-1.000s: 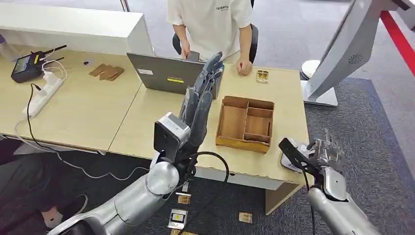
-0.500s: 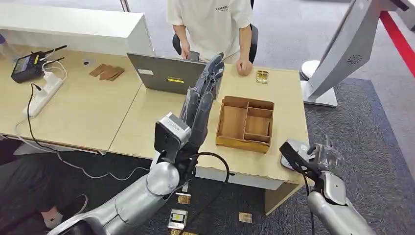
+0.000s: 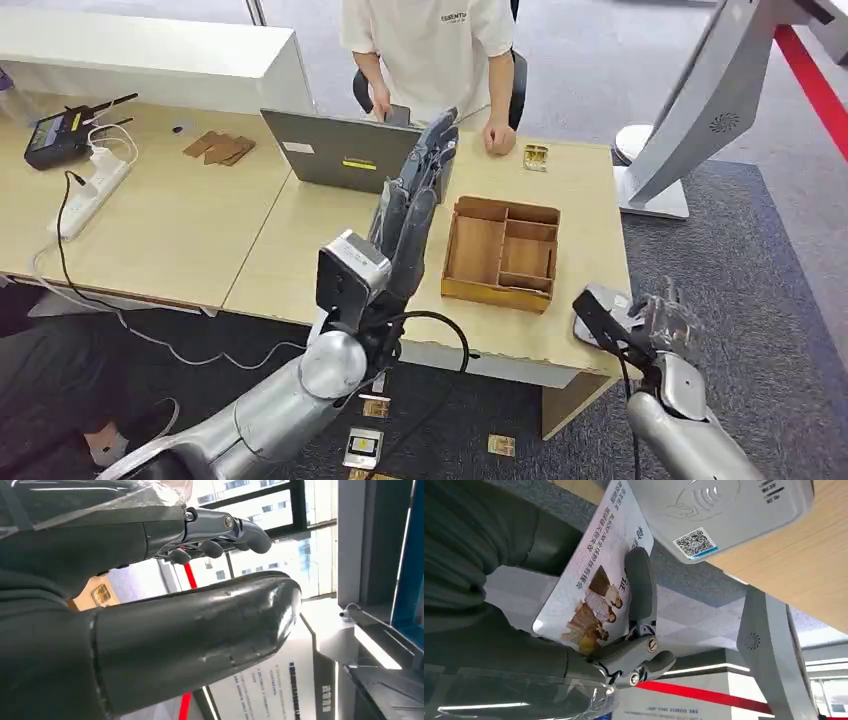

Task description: Pass the card to the sensor for recognition and then transmit it.

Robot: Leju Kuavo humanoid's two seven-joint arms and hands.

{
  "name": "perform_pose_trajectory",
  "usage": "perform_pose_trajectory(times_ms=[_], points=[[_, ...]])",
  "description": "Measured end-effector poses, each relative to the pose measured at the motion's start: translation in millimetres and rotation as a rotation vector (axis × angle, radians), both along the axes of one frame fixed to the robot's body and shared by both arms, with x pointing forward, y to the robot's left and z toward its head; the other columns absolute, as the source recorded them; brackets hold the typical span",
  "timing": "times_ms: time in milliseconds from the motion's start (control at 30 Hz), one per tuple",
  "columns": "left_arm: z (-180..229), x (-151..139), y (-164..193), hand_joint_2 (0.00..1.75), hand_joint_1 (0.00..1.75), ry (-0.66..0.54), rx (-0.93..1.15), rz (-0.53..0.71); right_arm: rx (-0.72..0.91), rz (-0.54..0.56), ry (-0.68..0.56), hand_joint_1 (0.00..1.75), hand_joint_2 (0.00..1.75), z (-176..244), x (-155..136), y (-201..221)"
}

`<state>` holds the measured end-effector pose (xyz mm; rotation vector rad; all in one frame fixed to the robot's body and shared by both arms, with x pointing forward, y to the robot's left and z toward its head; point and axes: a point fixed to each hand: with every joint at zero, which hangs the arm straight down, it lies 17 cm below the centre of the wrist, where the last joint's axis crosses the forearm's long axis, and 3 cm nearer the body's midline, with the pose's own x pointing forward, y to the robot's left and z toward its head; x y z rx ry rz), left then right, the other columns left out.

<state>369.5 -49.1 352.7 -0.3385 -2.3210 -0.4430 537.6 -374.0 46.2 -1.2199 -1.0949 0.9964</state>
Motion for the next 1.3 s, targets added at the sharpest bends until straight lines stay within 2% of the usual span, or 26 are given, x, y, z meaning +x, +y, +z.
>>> perform_pose_trajectory(times_ms=[333, 667, 967, 1300], points=[[1, -7, -10, 0.00, 0.00, -0.010, 0.003, -0.048, 0.068, -0.083, -0.035, 1.75, 1.75, 23, 11, -22], [1, -9, -16, 0.00, 0.00, -0.003, -0.004, -0.068, 0.128, -0.090, -0.105, 1.75, 1.75, 53, 23, -24], [1, -14, -23, 0.00, 0.00, -0.003, -0.001, -0.091, 0.187, -0.036, -0.195, 1.75, 1.75, 103, 43, 3], [1, -22, -33, 0.00, 0.00, -0.011, -0.010, -0.136, 0.112, 0.110, -0.311, 1.75, 1.75, 206, 78, 65]])
